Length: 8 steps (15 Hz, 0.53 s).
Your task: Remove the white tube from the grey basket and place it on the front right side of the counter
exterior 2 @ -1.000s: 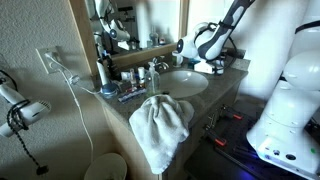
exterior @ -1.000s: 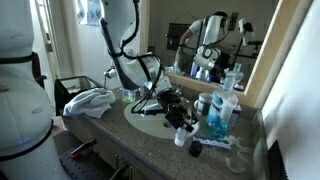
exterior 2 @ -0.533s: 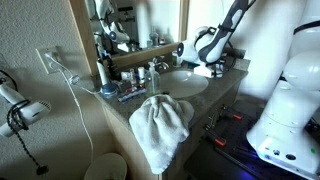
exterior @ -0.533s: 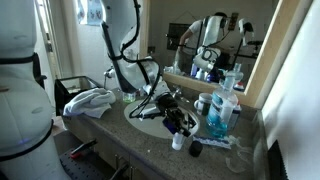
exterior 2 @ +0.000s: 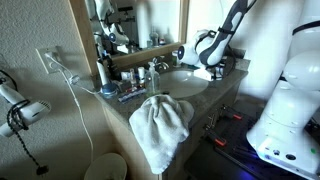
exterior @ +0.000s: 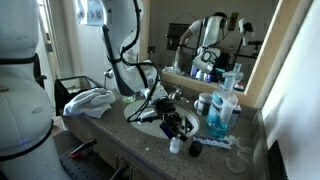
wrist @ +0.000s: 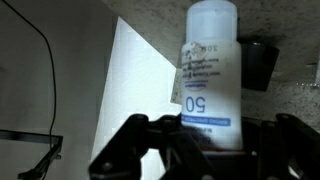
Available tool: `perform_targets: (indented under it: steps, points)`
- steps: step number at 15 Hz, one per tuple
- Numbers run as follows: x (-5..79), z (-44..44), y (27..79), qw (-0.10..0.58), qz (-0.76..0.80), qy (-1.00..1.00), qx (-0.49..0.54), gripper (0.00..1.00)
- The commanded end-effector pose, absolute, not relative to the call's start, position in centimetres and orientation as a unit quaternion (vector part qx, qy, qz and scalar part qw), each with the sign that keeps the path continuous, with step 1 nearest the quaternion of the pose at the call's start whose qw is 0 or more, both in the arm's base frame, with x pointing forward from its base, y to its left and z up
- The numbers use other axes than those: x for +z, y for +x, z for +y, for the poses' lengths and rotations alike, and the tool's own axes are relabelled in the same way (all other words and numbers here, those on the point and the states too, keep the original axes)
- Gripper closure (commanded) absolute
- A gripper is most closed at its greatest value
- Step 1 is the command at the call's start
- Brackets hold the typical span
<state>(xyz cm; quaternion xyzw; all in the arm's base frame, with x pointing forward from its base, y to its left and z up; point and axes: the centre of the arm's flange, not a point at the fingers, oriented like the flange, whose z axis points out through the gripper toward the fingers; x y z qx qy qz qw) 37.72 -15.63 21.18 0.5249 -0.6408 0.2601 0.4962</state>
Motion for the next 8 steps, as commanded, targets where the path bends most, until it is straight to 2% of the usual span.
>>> perform_targets:
  steps: [1, 8]
  points:
    - [21.2, -15.5, 37.2, 0.483, -0.644, 0.526, 0.276, 0.64]
    - [22.9, -14.8, 37.6, 0.476, -0.637, 0.532, 0.289, 0.12]
